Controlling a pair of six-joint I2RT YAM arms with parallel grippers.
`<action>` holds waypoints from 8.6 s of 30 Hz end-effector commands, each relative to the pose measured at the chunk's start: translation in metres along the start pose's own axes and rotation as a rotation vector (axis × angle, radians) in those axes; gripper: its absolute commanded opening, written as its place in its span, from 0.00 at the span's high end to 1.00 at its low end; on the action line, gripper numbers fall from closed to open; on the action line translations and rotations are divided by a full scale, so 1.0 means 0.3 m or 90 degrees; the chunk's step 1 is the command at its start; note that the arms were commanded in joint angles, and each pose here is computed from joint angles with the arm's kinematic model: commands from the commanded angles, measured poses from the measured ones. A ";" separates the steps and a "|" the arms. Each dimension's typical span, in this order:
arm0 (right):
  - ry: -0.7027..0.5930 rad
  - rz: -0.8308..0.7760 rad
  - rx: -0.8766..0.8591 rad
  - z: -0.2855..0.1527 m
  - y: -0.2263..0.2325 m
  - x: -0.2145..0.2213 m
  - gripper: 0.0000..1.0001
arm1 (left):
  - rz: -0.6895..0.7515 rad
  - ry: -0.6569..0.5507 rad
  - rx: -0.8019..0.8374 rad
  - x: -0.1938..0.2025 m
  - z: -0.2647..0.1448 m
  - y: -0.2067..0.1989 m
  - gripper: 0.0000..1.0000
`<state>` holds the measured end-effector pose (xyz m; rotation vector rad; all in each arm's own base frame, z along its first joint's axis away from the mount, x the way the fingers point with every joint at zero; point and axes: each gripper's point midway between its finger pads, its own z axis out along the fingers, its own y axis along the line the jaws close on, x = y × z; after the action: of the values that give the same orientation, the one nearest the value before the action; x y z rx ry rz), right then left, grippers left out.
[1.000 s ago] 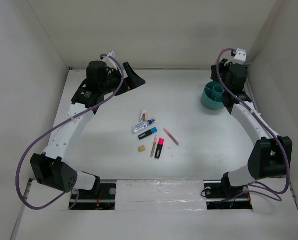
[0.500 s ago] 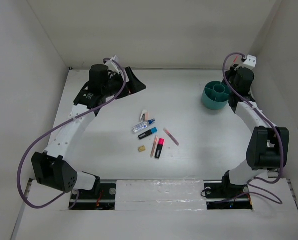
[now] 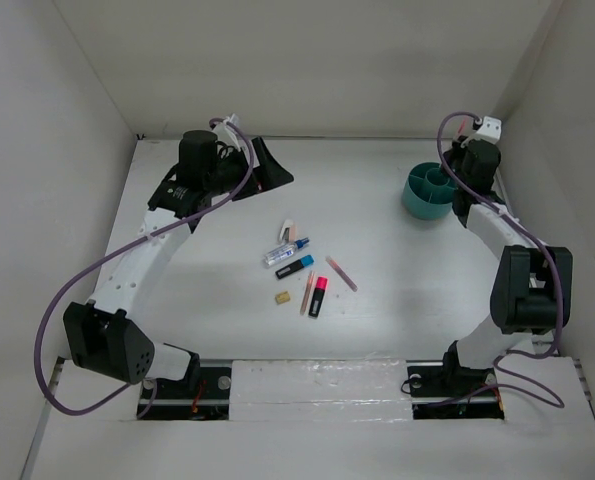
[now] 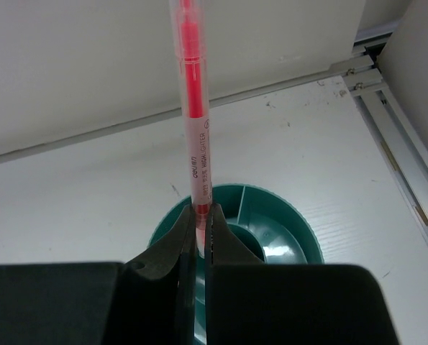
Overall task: Sort the stationery into containers
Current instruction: Place the stationery into the container, then grab a piece of stationery with the right arm, then place the stationery into the container
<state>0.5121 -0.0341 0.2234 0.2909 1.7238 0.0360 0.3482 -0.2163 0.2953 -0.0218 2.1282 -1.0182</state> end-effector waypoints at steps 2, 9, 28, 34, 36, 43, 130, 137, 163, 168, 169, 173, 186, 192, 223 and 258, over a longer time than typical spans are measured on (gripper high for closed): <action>-0.006 -0.008 -0.007 -0.009 -0.007 0.010 1.00 | 0.018 0.006 0.031 0.003 0.003 -0.024 0.00; 0.017 -0.005 0.004 -0.020 -0.027 0.078 1.00 | 0.021 0.009 0.044 0.004 0.001 -0.037 0.00; 0.046 -0.001 0.016 0.017 -0.034 0.109 1.00 | 0.002 0.042 0.063 0.044 0.030 -0.029 0.00; 0.052 -0.002 0.017 0.015 -0.036 0.116 1.00 | 0.004 0.045 0.075 0.039 0.034 -0.041 0.00; 0.045 -0.002 0.021 0.018 -0.038 0.100 1.00 | 0.004 0.045 0.075 0.039 0.034 -0.041 0.00; 0.067 -0.003 0.020 0.028 -0.035 0.120 0.99 | 0.004 0.045 0.075 0.039 0.034 -0.041 0.00; 0.581 -0.321 -0.353 -0.714 0.790 0.655 0.37 | -0.208 -0.039 -0.458 0.014 -0.123 0.590 0.00; 0.597 -0.350 -0.346 -0.687 0.808 0.758 0.42 | -0.205 -0.005 -0.470 0.072 -0.116 0.625 0.00; 0.632 -0.418 -0.256 -0.647 0.704 0.957 0.59 | -0.196 0.018 -0.404 0.083 -0.067 0.591 0.00; 0.637 -0.421 -0.254 -0.646 0.700 0.968 0.61 | -0.196 0.018 -0.404 0.083 -0.067 0.591 0.00; 0.642 -0.424 -0.252 -0.646 0.695 0.979 0.67 | -0.196 0.018 -0.404 0.083 -0.067 0.591 0.00; 0.642 -0.424 -0.252 -0.641 0.700 0.983 0.83 | -0.196 0.018 -0.404 0.083 -0.067 0.591 0.00; 0.463 -0.174 -0.225 -0.393 0.761 0.459 1.00 | -0.189 0.018 -0.395 0.080 -0.071 0.580 0.00; 0.212 -0.006 -0.156 -0.241 0.664 0.022 1.00 | -0.188 0.015 -0.378 0.072 -0.070 0.560 0.00; -0.174 0.064 0.106 0.041 0.009 -0.355 1.00 | -0.164 -0.025 -0.365 0.094 -0.119 0.548 0.00; -0.054 0.047 0.117 0.059 -0.062 -0.052 0.97 | -0.178 0.014 -0.332 0.130 -0.076 0.542 0.00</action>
<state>0.5248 -0.0592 0.2206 0.4845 1.6836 -0.1092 0.3520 -0.1003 0.1691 -0.6046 2.4056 -0.5662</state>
